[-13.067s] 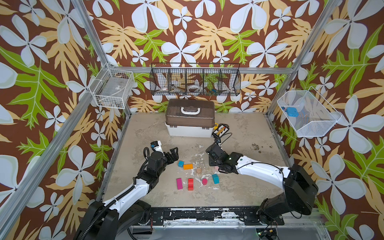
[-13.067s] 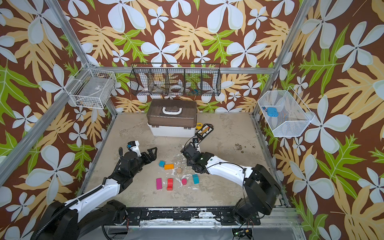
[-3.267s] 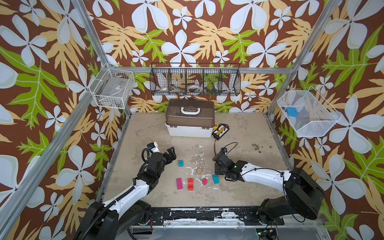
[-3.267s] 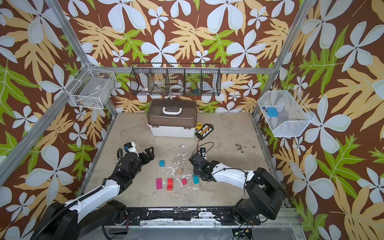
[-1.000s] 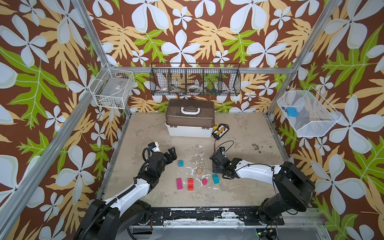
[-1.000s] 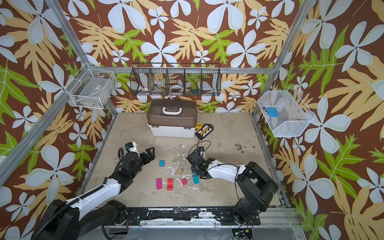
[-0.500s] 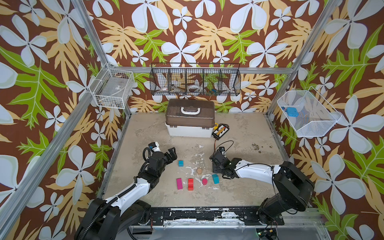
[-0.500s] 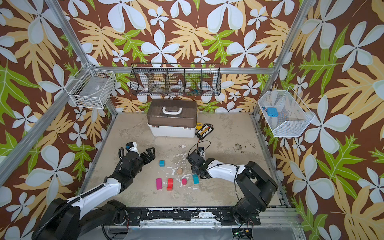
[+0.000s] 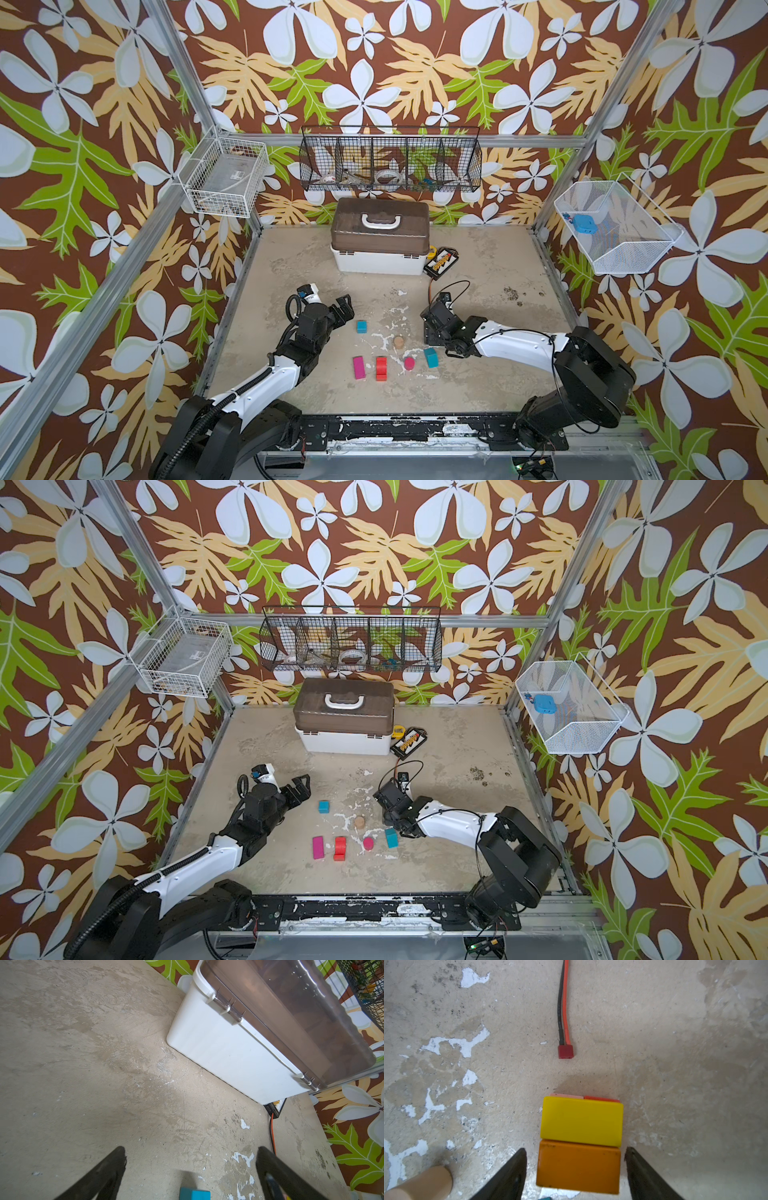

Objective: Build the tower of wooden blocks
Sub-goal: 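Open the right gripper to release the orange block and rise, then move the right gripper over the red arch block near the magenta block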

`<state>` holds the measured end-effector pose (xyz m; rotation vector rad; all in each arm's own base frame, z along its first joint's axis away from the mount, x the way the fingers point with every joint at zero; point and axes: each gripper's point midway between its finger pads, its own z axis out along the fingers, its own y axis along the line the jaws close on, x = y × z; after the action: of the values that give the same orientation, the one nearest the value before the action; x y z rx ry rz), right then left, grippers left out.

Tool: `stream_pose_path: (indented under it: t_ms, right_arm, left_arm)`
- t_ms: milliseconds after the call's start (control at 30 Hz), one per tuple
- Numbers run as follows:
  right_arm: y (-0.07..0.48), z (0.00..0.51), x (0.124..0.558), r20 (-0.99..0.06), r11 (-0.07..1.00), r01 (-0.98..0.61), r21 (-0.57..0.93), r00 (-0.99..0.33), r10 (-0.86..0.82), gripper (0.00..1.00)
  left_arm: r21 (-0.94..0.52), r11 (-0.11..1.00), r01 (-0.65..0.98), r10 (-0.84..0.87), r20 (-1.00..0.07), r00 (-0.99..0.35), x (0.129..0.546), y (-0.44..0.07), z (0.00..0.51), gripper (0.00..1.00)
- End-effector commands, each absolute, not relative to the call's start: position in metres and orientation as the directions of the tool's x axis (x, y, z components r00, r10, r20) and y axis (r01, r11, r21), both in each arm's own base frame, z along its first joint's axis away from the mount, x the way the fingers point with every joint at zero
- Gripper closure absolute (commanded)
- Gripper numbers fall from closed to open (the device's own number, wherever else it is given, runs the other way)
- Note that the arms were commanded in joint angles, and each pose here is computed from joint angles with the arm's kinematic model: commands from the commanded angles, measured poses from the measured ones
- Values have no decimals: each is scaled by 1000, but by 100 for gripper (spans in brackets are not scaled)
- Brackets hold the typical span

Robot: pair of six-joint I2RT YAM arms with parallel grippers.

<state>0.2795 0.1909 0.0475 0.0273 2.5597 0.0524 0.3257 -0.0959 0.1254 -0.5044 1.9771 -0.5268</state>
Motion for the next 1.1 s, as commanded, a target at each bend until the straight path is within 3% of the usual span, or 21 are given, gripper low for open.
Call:
stream_pose_path:
  t_ms: [0, 200, 400, 600, 800, 900, 1067]
  right_arm:
    - [191, 55, 275, -546, 998, 1, 62, -837, 35, 22]
    - [191, 85, 264, -568, 988, -39, 149, -821, 53, 17]
    - [214, 158, 266, -624, 957, -197, 213, -781, -22, 15]
    - [230, 209, 287, -724, 939, -258, 227, -690, -15, 15]
    - [231, 175, 294, -751, 942, -273, 193, -659, -37, 15]
    - [227, 160, 293, -739, 952, -256, 170, -672, -49, 15]
    - [246, 157, 284, -737, 922, -328, 207, -672, -74, 16]
  left_arm:
    - [-576, 810, -115, -566, -713, -413, 328, -97, 132, 1]
    - [-574, 811, -117, -566, -716, -409, 328, -97, 132, 1]
    - [-579, 806, -121, -572, -711, -409, 328, -97, 134, 2]
    - [-667, 718, -199, -682, -617, -393, 321, -91, 123, 0]
    - [-700, 698, -150, -692, -606, -392, 332, -101, 129, 1]
    - [-679, 725, -113, -657, -633, -409, 337, -107, 134, 8]
    - [-673, 728, -128, -663, -646, -378, 333, -99, 136, 6]
